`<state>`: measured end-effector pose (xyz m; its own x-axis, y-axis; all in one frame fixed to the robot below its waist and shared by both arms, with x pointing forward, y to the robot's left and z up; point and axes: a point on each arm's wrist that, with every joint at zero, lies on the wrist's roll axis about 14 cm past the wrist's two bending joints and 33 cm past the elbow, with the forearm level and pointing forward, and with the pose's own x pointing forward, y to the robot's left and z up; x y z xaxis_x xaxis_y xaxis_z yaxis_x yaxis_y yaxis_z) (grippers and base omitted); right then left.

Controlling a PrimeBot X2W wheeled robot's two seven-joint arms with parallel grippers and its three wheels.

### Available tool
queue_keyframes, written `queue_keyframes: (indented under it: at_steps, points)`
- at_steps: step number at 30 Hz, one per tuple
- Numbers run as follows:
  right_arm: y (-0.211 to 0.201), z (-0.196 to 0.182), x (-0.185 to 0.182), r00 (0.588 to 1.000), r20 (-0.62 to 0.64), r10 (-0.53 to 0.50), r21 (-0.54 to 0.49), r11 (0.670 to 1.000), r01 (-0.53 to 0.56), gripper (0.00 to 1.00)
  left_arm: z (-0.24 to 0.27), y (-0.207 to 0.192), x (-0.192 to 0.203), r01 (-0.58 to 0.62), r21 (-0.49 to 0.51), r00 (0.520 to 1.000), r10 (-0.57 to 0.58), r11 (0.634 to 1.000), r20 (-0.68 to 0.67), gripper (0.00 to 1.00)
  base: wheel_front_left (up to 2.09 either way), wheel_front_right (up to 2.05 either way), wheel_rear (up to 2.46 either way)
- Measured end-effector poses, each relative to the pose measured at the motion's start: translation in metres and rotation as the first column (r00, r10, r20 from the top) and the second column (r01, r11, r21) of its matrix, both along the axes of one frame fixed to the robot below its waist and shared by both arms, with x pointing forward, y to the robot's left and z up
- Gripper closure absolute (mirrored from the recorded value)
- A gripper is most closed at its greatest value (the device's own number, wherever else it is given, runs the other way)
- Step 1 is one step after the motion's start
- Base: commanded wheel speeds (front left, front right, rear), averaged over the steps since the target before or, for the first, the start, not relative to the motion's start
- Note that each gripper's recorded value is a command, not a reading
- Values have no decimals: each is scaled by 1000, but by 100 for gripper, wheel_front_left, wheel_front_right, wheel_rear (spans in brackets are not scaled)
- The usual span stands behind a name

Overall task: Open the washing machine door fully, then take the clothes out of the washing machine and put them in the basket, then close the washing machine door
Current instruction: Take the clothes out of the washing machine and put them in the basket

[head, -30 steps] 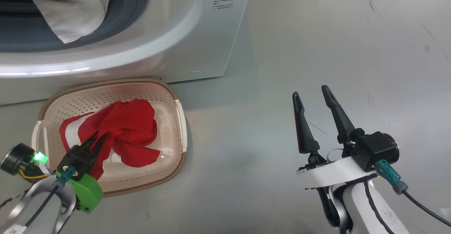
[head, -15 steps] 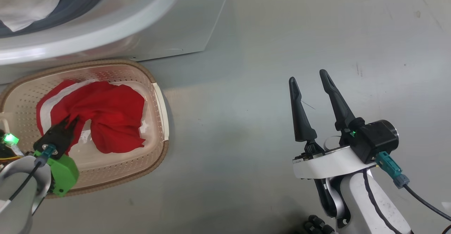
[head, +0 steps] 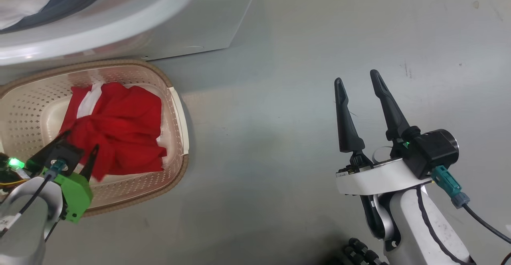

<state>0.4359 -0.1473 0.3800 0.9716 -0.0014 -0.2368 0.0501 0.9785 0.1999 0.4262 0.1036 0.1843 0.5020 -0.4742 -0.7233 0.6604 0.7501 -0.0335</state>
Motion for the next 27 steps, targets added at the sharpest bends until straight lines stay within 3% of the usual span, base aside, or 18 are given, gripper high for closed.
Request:
queue_keyframes:
  at_steps: [14,27]
  points:
    - [11,11,6,999,37,33,7,999,-33,0,19,7,5,-55,4,998,55,998,30,0,0,0,0]
    - [8,41,8,994,109,19,-1,1000,-19,0,89,-5,40,-162,-131,967,184,978,177,0,0,0,0]
